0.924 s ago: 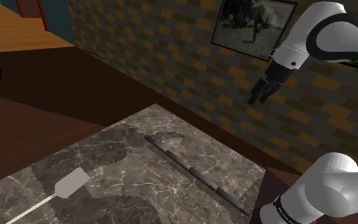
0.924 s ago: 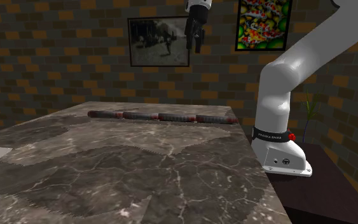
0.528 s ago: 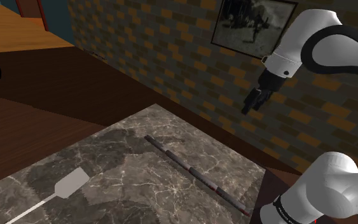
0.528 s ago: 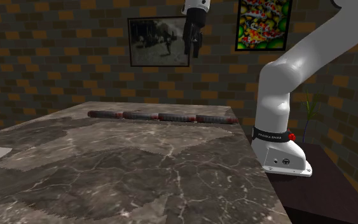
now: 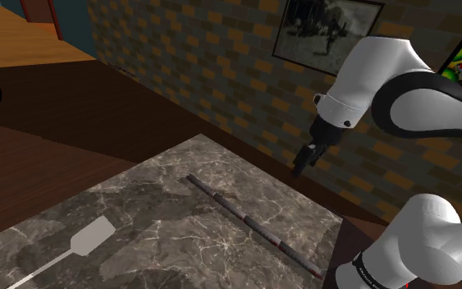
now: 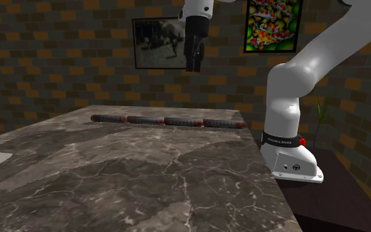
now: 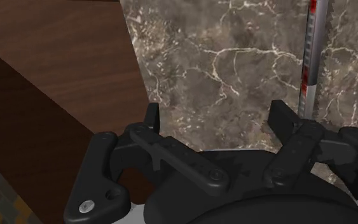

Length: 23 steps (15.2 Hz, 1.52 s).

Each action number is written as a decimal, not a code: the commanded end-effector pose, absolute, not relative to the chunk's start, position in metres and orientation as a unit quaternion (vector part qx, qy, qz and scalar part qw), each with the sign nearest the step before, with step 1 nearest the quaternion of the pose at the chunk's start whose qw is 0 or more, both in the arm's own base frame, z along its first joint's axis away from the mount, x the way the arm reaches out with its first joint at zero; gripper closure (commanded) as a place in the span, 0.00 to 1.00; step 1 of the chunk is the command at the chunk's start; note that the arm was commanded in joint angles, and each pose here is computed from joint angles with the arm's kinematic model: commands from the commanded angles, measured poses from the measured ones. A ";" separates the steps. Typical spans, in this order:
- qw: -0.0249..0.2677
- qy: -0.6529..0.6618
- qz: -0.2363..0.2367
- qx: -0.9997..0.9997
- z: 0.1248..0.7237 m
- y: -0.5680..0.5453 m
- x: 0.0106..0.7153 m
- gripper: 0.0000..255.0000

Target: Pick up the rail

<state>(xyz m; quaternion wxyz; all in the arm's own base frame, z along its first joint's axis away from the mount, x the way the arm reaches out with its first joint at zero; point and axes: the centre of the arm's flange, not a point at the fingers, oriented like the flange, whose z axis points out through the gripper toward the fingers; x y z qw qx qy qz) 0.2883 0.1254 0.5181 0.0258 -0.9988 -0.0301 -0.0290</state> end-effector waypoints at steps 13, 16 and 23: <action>-0.013 -0.113 -0.011 -0.993 0.435 0.280 0.237 0.00; -0.013 -0.113 -0.011 -0.993 0.419 0.280 0.237 0.00; -0.013 -0.113 -0.011 -0.993 0.395 0.280 0.237 1.00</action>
